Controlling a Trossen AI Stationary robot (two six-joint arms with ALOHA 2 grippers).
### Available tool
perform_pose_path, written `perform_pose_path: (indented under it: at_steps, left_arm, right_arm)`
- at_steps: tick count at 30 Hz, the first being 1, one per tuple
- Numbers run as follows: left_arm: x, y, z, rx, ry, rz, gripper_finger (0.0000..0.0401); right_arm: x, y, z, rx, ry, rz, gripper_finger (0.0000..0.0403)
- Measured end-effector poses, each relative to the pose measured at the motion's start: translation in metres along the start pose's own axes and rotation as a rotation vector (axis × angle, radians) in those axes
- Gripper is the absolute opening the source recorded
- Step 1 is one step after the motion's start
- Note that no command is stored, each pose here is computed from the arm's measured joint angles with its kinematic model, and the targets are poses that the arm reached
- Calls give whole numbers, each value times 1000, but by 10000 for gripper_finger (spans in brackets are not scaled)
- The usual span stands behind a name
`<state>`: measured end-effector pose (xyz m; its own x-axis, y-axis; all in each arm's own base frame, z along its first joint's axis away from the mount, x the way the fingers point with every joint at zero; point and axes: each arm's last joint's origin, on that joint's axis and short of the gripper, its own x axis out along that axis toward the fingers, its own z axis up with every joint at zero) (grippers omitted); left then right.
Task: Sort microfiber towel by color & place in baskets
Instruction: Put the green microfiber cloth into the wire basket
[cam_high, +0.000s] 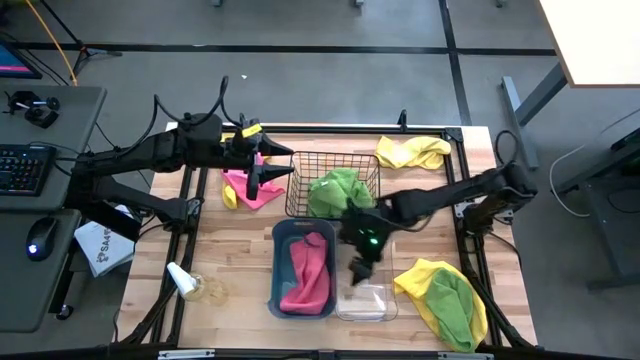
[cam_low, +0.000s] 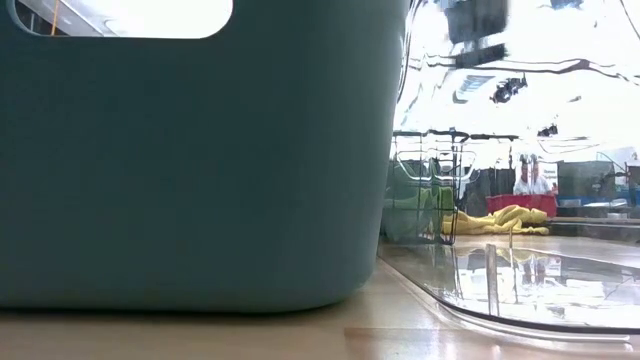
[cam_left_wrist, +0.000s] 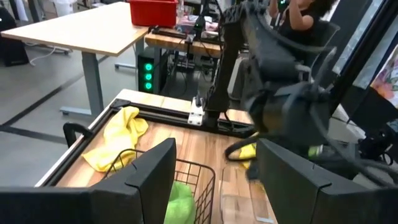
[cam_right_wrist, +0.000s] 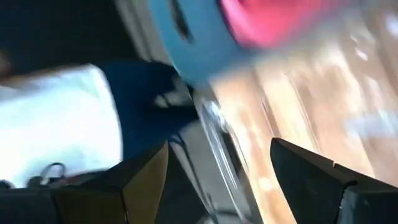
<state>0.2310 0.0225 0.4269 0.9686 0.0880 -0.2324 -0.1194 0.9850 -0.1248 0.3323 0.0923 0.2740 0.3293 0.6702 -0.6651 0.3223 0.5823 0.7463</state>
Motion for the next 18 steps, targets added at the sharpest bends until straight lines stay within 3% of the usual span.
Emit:
perform_pose_path:
  at_steps: [7, 9, 14, 18]
  left_arm:
    - [0, 0, 0, -2, 4, 0, 211]
    - [0, 0, 0, -2, 3, 0, 211]
    - [0, 0, 0, -2, -1, 1, 211]
    - [0, 0, 1, -2, -11, 16, 211]
  right_arm:
    - [-5, -5, -85, 118, 101, -552, 279]
    - [2, -8, -109, 156, 160, -662, 279]
    - [29, -29, -150, 301, 232, -798, 279]
    - [46, -49, -161, 458, 215, -810, 279]
